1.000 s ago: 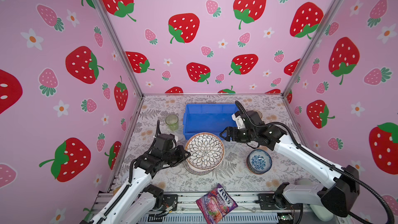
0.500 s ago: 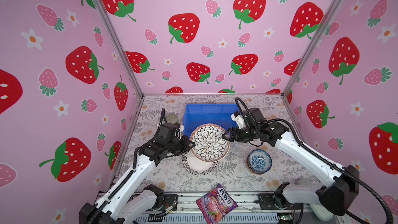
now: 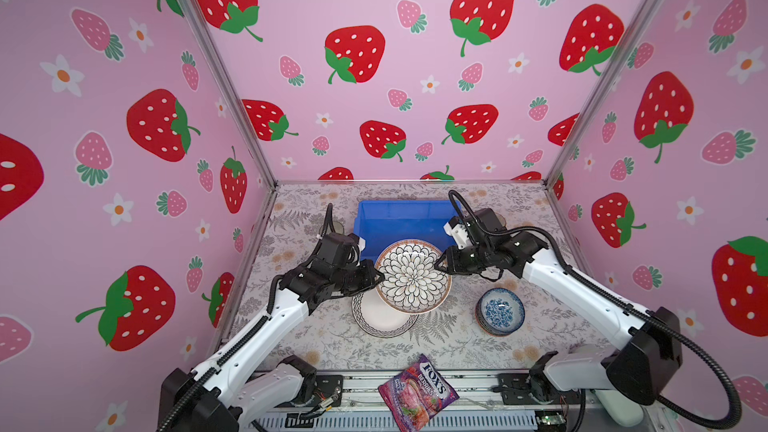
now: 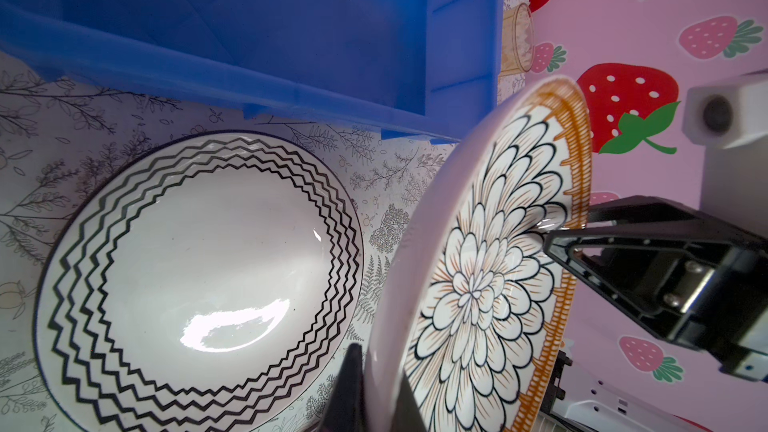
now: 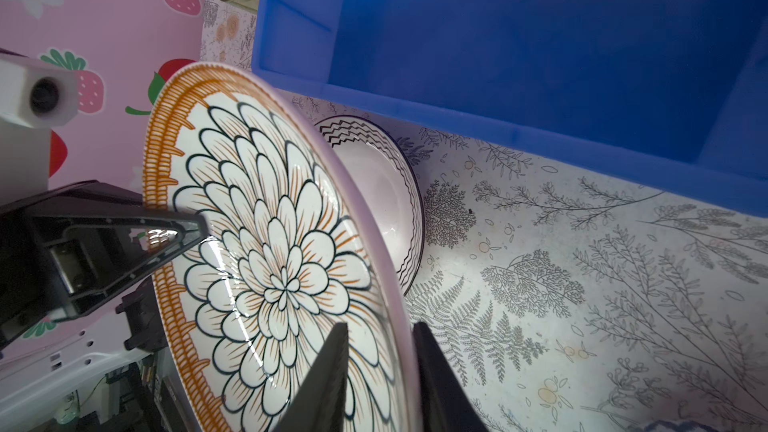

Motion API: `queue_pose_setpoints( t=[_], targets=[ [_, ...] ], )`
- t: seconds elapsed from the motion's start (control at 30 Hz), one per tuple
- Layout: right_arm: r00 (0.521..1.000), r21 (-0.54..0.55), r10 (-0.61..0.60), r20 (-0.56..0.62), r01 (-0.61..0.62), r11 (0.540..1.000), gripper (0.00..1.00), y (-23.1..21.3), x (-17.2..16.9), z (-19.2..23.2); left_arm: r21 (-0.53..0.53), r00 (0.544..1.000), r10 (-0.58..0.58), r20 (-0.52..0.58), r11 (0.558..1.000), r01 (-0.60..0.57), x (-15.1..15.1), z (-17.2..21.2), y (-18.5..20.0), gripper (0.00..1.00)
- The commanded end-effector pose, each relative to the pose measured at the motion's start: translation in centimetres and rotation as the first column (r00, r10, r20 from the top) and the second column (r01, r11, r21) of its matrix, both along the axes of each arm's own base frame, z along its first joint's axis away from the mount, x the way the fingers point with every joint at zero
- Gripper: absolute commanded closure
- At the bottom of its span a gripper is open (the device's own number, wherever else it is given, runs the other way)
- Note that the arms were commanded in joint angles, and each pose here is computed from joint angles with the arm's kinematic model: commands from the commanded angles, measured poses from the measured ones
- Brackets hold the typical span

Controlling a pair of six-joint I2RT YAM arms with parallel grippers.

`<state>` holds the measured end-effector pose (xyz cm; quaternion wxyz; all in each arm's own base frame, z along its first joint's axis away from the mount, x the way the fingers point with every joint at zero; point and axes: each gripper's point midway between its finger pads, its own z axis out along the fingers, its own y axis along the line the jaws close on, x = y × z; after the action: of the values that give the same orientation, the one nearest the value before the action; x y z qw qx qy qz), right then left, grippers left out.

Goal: Place the mixed dishes into the plastic bin
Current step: 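Lift the flower plate off the white plate with both grippers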

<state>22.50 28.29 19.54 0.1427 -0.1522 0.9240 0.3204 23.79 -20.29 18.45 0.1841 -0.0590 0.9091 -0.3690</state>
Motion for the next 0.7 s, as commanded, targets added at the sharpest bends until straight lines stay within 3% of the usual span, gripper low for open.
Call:
queue_pose_setpoints(
  t=[0.0,0.1,0.37,0.43,0.57,0.67],
  targets=[
    [1.000,-0.006,0.011,0.013,-0.011,1.000,0.73,0.1,0.1,0.4,-0.107,0.988,-0.014,0.153,0.994,0.031,1.7,5.4,-1.7,1.00],
    [1.000,-0.013,0.010,0.012,-0.010,1.000,0.77,0.0,0.1,0.1,-0.101,0.988,-0.011,0.155,0.995,0.027,1.7,5.3,-1.7,1.00],
    [1.000,0.004,0.013,0.011,-0.013,1.000,1.00,0.1,0.2,0.1,-0.090,0.987,0.006,0.163,0.996,0.009,2.1,5.1,-1.5,1.00],
    [1.000,0.012,0.012,0.013,-0.012,1.000,1.00,0.1,0.4,0.2,-0.088,0.988,0.006,0.157,0.996,0.008,2.1,4.9,-1.5,0.99],
    [1.000,0.032,-0.002,0.016,0.001,0.999,1.00,0.1,1.0,0.7,-0.086,0.988,0.019,0.150,0.996,-0.006,2.1,4.7,-1.3,0.75],
    [0.999,0.053,-0.023,0.029,0.021,0.998,1.00,0.2,1.7,1.2,-0.067,0.986,0.034,0.166,0.997,-0.023,2.2,4.9,-0.8,0.43]
  ],
)
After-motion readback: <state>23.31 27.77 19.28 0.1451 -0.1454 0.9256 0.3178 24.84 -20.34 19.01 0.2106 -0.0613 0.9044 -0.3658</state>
